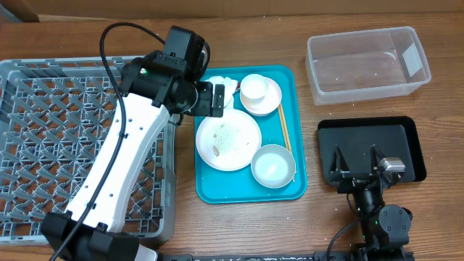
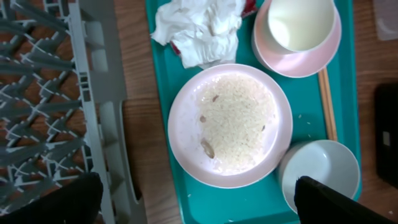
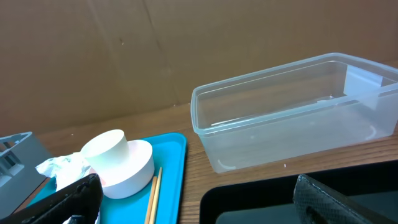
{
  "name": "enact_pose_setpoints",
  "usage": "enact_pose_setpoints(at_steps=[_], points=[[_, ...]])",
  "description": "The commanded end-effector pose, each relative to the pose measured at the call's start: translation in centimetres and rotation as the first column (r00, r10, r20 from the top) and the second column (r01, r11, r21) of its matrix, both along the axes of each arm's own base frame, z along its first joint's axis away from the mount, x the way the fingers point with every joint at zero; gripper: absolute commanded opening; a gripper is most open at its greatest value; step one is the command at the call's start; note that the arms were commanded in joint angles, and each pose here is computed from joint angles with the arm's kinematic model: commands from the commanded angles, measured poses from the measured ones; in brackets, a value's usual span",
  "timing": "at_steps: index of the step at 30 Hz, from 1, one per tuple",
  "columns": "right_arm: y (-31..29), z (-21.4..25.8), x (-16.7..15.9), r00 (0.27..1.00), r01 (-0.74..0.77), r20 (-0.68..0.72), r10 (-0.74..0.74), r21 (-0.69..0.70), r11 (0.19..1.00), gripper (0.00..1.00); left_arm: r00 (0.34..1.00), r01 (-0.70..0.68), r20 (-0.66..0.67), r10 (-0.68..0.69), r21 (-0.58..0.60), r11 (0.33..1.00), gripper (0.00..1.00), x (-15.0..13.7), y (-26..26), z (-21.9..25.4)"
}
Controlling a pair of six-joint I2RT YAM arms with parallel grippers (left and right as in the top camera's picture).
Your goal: Sort waste into correct bins and load items into the dishwasher
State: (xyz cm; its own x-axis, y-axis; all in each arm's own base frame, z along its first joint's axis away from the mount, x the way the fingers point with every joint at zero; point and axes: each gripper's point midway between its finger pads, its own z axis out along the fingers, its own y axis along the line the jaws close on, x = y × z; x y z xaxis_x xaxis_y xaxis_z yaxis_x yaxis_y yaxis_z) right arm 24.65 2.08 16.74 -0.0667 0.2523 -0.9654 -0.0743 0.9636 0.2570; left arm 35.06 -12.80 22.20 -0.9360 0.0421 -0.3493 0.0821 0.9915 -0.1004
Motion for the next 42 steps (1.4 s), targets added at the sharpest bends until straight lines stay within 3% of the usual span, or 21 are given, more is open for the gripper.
enact_pose_setpoints(at_steps=[1,5,10,14,19,23,27,36,42], points=[[0.1,-0.4,0.0,1.0,-0.006,-0.004,0.006,-0.004,1.0,1.0,0.99,-0.13,0.066,0.123,0.108,0.986,1.0,1.6,3.7,0.8],[0.1,-0.4,0.0,1.0,-0.006,-0.004,0.006,-0.004,1.0,1.0,0.936,-0.348,0.101,0.337,0.134,0.928,1.0,2.8,9.9,1.1],[0.1,-0.4,0.0,1.0,-0.006,-0.004,0.006,-0.004,1.0,1.0,0.837,-0.546,0.04,0.545,0.016,0.837,1.0,2.7,16.0,0.7],[0.1,-0.4,0.0,1.0,-0.006,-0.004,0.006,-0.004,1.0,1.0,0.745,-0.666,0.022,0.666,-0.009,0.746,1.0,1.7,21.5,0.6],[-0.6,1.2,0.1,0.998,0.034,0.058,-0.034,0.002,0.999,1.0,0.692,-0.721,-0.002,0.722,-0.036,0.692,1.0,0.8,24.2,0.5],[1.9,5.3,-0.6,0.97,-0.129,0.216,0.108,0.086,0.988,1.0,0.677,-0.736,-0.002,0.736,-0.039,0.676,1.0,0.6,24.9,0.6],[2.2,8.4,-1.5,0.934,-0.175,0.337,0.121,0.135,0.975,1.0,0.676,-0.736,-0.001,0.736,-0.036,0.676,1.0,0.6,24.9,0.6],[3.4,14.4,-4.8,0.813,-0.451,0.549,0.195,0.381,0.807,1.0,0.677,-0.736,-0.001,0.736,-0.035,0.676,1.0,0.6,24.9,0.5],[3.1,18.2,-6.7,0.75,-0.489,0.637,0.179,0.35,0.799,1.0,0.677,-0.736,-0.001,0.736,-0.036,0.676,1.0,0.6,24.9,0.5]])
